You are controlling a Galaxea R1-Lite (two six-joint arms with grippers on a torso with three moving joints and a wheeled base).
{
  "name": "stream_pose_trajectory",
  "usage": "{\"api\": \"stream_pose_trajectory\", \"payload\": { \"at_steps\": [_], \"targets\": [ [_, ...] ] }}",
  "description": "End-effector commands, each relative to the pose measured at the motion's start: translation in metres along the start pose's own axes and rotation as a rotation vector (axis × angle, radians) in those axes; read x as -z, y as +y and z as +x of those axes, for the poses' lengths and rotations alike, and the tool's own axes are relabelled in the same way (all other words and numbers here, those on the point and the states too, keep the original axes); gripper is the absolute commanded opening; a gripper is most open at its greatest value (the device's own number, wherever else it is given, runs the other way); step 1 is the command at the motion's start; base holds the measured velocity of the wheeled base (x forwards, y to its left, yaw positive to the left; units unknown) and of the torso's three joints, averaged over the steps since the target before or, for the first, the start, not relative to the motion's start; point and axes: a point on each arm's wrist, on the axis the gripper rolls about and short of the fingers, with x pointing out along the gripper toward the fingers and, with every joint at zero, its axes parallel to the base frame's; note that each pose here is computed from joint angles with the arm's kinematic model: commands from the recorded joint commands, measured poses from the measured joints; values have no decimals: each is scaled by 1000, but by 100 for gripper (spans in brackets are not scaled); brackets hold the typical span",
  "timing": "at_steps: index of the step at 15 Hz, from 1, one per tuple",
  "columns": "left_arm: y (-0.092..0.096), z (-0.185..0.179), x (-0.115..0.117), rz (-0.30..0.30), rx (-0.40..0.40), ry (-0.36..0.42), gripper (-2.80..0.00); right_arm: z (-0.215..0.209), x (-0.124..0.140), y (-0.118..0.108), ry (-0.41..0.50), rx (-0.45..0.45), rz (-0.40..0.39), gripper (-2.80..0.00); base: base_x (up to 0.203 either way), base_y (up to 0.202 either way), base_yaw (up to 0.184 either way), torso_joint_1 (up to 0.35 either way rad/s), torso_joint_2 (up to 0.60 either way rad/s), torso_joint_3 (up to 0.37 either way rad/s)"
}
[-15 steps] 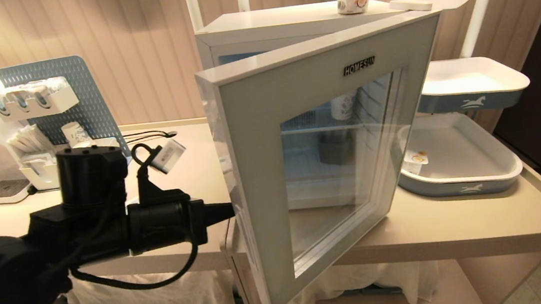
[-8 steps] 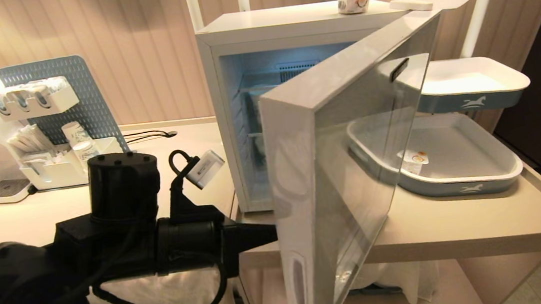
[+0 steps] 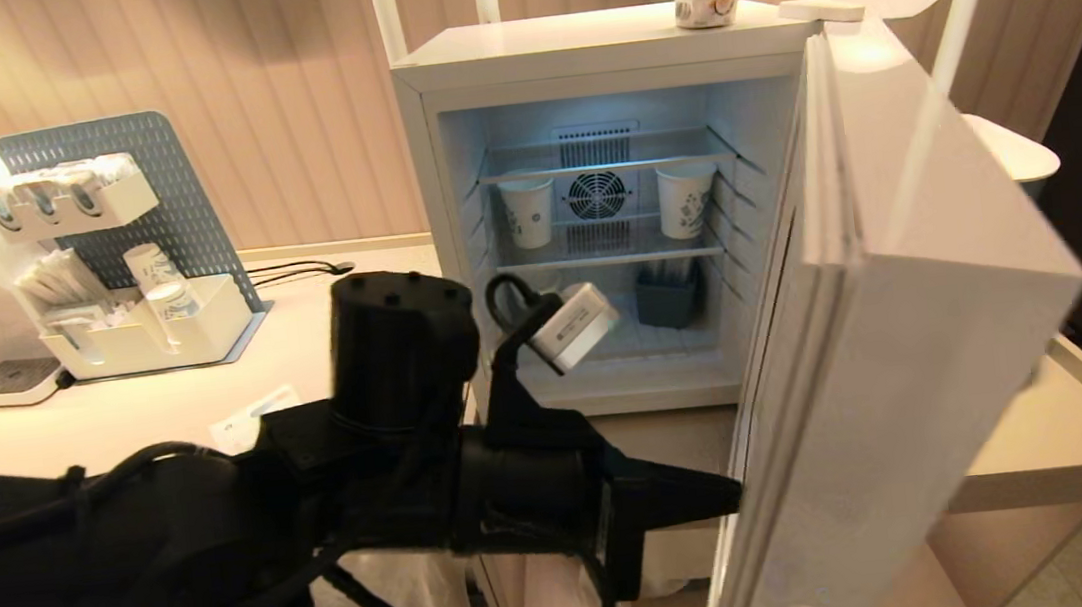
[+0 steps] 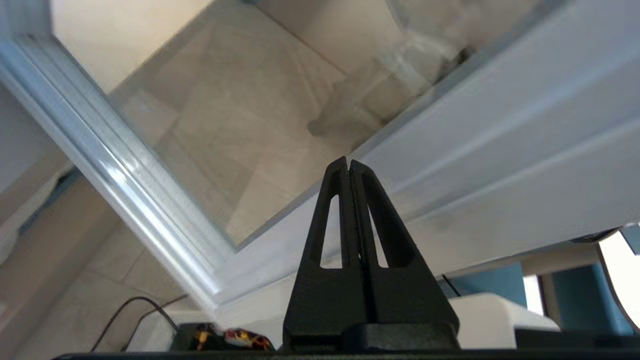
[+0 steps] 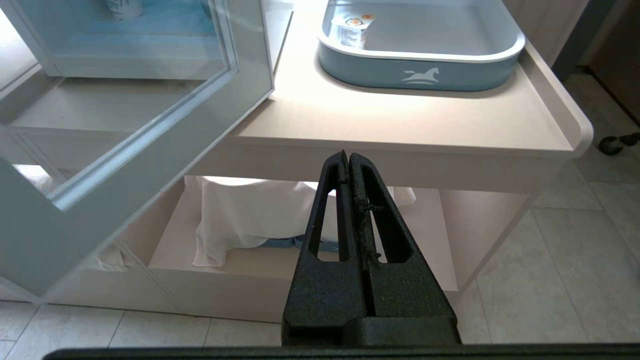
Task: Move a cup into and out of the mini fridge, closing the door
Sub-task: Open the freezer door
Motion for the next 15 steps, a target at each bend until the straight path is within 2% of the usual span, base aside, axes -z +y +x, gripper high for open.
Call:
{"api": "stream_pose_trajectory", "payload": {
  "at_steps": [1, 3, 5, 6, 12, 15],
  "targets": [
    [2, 23, 3, -8, 30, 38, -280, 0, 0, 0, 0, -2, 0, -280, 0, 0, 0, 0, 0, 0],
    [2, 29, 8, -16, 19, 59, -280, 0, 0, 0, 5, -4, 1, -280, 0, 0, 0, 0, 0, 0],
    [5, 29, 12, -43, -54, 84, -280, 0, 0, 0, 5, -4, -1, -280, 0, 0, 0, 0, 0, 0],
    [4, 30, 11, -43, -64, 87, -280, 0, 0, 0, 6, -5, -1, -280, 0, 0, 0, 0, 0, 0],
    [-34, 59, 21, 2, 55, 143, -280, 0, 0, 0, 6, -4, -1, -280, 0, 0, 0, 0, 0, 0],
    [-41, 69, 30, 7, 83, 175, -280, 0, 0, 0, 6, -6, -1, -280, 0, 0, 0, 0, 0, 0]
  ]
}}
